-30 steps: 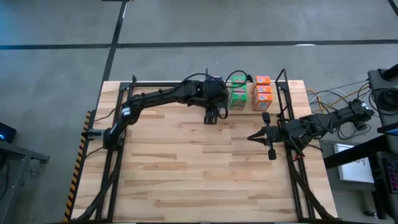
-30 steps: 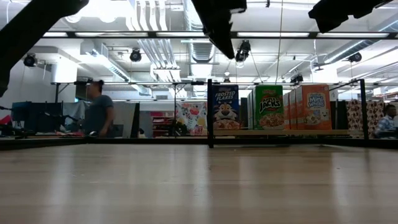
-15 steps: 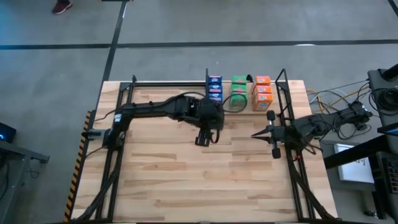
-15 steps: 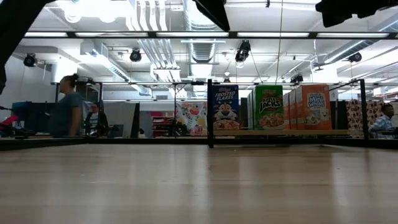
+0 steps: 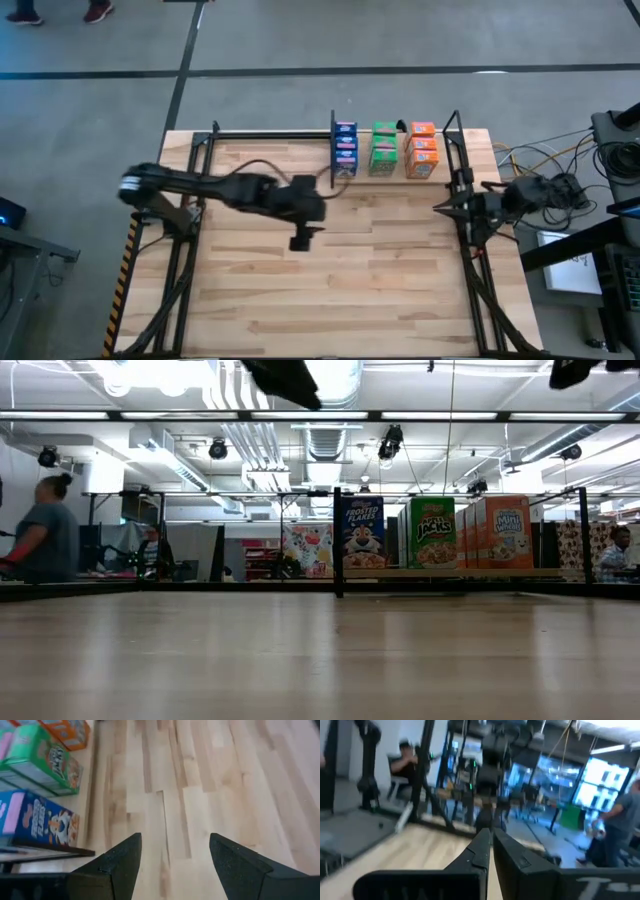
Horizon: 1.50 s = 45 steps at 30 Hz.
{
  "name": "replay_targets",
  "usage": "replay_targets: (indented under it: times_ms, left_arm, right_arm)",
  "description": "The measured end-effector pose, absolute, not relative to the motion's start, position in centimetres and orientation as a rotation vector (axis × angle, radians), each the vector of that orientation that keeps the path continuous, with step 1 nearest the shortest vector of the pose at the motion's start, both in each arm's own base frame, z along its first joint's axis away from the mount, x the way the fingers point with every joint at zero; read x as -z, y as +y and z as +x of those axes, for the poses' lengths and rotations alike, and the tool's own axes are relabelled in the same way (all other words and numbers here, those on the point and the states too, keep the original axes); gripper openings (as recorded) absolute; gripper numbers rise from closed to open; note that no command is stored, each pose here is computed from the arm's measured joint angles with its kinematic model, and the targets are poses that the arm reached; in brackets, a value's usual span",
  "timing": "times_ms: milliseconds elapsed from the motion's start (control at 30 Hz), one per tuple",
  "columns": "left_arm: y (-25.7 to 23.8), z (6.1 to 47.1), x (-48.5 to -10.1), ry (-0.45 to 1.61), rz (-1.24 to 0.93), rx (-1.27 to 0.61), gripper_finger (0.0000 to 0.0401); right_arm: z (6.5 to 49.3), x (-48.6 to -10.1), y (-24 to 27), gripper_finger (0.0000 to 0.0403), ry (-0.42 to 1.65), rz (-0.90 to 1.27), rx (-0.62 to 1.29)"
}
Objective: Stack cereal on shelf
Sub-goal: Return to Home Position
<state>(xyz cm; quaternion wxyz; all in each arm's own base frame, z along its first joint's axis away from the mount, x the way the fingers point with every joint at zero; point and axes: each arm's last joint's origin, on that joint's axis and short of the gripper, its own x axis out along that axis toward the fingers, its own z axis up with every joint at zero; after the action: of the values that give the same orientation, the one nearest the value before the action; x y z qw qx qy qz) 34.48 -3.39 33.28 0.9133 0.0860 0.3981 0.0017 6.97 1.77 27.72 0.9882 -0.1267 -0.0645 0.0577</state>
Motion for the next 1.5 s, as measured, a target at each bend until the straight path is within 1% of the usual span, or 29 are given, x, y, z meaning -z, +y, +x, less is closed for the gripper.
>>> replay_targets:
  times_ms: [200, 433, 733, 1000, 1200, 1333, 1500]
  left_arm:
    - [-3.0, 28.0, -32.2, 0.581, 0.083, -0.042, 0.0217]
    - [-2.1, 20.9, -30.9, 0.341, 0.031, -0.056, 0.0217]
    - [-1.2, 14.2, -28.3, 0.177, -0.017, -0.057, 0.0217]
    - [-0.8, 10.6, -25.6, 0.065, -0.036, -0.055, 0.0217]
    - [-0.5, 8.6, -23.7, -0.019, -0.048, -0.053, 0.0217]
    - [-0.4, 7.8, -22.2, -0.059, -0.055, -0.052, 0.0217]
    - [-0.5, 8.3, -21.3, -0.028, -0.077, -0.054, 0.0217]
  right_arm:
    - [6.4, -27.5, 1.6, 0.0012, -0.168, -0.268, -0.107]
    - [6.0, -27.0, 1.4, 0.0012, -0.182, -0.271, -0.104]
    - [6.1, -25.9, 1.4, 0.0012, -0.199, -0.295, -0.089]
    - [6.3, -25.7, 1.5, 0.0012, -0.192, -0.310, -0.082]
    - [6.5, -25.1, 1.6, 0.0012, -0.174, -0.335, -0.084]
    - [6.8, -24.4, 1.7, 0.0012, -0.161, -0.361, -0.085]
    - [6.9, -24.3, 1.7, 0.0012, -0.183, -0.343, -0.082]
